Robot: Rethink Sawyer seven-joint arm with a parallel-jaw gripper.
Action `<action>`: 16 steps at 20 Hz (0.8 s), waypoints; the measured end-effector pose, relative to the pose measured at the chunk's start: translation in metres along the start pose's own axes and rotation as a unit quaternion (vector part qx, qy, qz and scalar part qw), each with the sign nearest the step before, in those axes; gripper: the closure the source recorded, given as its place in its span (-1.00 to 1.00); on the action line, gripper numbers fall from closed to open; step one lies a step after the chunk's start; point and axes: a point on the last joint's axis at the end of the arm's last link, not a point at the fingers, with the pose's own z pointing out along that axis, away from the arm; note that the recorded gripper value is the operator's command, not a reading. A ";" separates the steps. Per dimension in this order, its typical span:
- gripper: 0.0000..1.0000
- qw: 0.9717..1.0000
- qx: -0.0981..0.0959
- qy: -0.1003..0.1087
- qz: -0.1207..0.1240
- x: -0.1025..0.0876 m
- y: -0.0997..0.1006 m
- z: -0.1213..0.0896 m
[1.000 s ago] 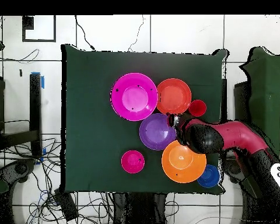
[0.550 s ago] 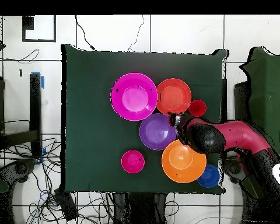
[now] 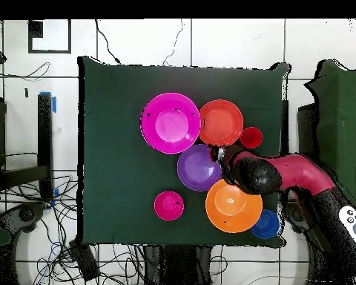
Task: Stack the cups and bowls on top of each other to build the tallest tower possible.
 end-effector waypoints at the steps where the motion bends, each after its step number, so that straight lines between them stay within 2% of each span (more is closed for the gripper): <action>1: -1.00 1.000 -0.002 0.001 0.001 0.001 0.001 0.002; 9: -1.00 1.000 -0.011 0.000 0.008 -0.002 0.000 0.012; 16: -1.00 1.000 -0.005 -0.012 -0.010 -0.016 -0.010 0.013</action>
